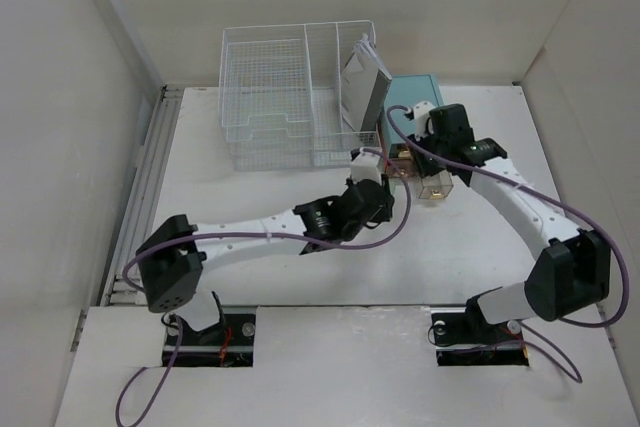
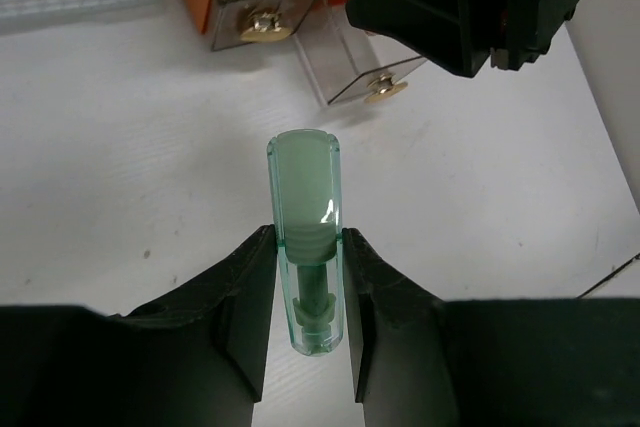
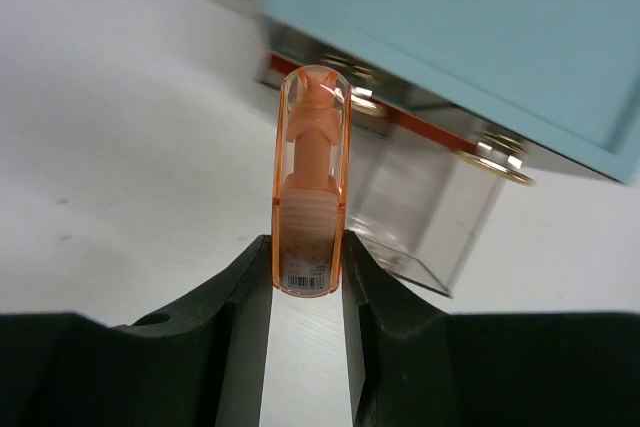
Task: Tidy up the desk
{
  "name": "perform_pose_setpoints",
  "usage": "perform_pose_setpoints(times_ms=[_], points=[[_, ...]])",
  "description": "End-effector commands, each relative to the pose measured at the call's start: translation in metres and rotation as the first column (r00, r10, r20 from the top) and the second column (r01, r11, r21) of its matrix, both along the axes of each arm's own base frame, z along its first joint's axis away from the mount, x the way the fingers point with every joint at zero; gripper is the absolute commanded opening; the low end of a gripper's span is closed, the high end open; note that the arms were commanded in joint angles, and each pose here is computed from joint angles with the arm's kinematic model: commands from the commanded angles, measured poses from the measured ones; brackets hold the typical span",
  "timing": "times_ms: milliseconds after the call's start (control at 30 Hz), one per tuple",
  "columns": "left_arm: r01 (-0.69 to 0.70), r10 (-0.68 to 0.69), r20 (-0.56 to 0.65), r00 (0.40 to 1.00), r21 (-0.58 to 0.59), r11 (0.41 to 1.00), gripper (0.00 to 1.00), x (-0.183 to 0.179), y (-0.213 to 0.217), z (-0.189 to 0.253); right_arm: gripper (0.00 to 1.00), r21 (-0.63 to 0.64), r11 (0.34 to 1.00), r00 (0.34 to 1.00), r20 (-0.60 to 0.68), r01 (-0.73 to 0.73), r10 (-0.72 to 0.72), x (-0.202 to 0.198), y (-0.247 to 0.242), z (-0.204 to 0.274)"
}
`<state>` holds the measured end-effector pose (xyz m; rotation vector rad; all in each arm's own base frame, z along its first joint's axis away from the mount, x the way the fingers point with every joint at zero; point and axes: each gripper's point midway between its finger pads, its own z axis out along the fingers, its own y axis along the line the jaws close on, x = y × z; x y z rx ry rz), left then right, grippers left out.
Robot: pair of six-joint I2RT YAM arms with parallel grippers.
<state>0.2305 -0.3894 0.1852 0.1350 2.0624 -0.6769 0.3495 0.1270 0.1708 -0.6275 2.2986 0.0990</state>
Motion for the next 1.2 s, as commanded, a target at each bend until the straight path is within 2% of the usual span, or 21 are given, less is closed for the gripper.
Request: perform_pose_setpoints(times_ms=[0,100,133,200,300,333,367,567,700,800,833,967,1033,1167], points=[[0.075,-0.070,0.074,0.995,-0.065,0.995,0.00,0.024,-0.034,0.036,0.09,-0.045,0.997,0.998,0.016,0.058,-0.058,0.006,-0.033,0.000],[0.106,-0.096,0.097,0.991,-0.099,0.989,0.00,0.036,-0.058,0.053,0.09,-0.066,0.994,0.996,-0.006,0.087,-0.088,0.007,-0.053,-0.008],[0.107,-0.101,0.088,0.991,-0.070,0.992,0.00,0.046,-0.063,0.040,0.09,-0.066,0.994,0.996,-0.006,0.087,-0.088,0.010,-0.053,-0.010],[0.135,-0.126,0.102,0.987,-0.089,0.987,0.00,0.055,-0.078,0.050,0.09,-0.075,0.993,0.996,-0.013,0.091,-0.092,0.011,-0.057,-0.013],[0.166,-0.159,0.085,0.984,-0.078,0.983,0.00,0.071,-0.093,0.035,0.09,-0.078,0.993,0.994,-0.046,0.091,-0.095,0.013,-0.058,-0.024],[0.162,-0.153,0.096,0.984,-0.096,0.982,0.00,0.080,-0.097,0.043,0.09,-0.072,0.994,0.995,-0.057,0.083,-0.087,0.013,-0.056,-0.028],[0.174,-0.168,0.081,0.982,-0.069,0.982,0.00,0.081,-0.101,0.029,0.09,-0.075,0.994,0.994,-0.068,0.082,-0.087,0.010,-0.057,-0.029],[0.211,-0.204,0.083,0.975,-0.086,0.974,0.00,0.092,-0.117,0.028,0.09,-0.094,0.992,0.990,-0.111,0.080,-0.090,0.012,-0.060,-0.046],[0.220,-0.214,0.071,0.974,-0.083,0.972,0.00,0.095,-0.117,0.024,0.14,-0.113,0.989,0.986,-0.124,0.098,-0.112,0.013,-0.067,-0.052],[0.219,-0.215,0.064,0.975,-0.077,0.973,0.00,0.095,-0.118,0.019,0.28,-0.123,0.987,0.984,-0.131,0.102,-0.118,0.014,-0.068,-0.055],[0.219,-0.215,0.064,0.975,-0.077,0.973,0.00,0.095,-0.118,0.019,0.40,-0.123,0.987,0.984,-0.131,0.102,-0.118,0.014,-0.068,-0.055],[0.210,-0.206,0.064,0.976,-0.077,0.975,0.00,0.100,-0.115,0.019,0.57,-0.111,0.987,0.984,-0.122,0.116,-0.129,0.014,-0.073,-0.051],[0.210,-0.206,0.064,0.977,-0.077,0.975,0.00,0.100,-0.115,0.019,0.62,-0.102,0.987,0.984,-0.123,0.120,-0.132,0.012,-0.076,-0.050],[0.222,-0.217,0.069,0.974,-0.074,0.972,0.00,0.102,-0.120,0.018,0.60,-0.062,0.990,0.988,-0.087,0.124,-0.129,0.009,-0.078,-0.033]])
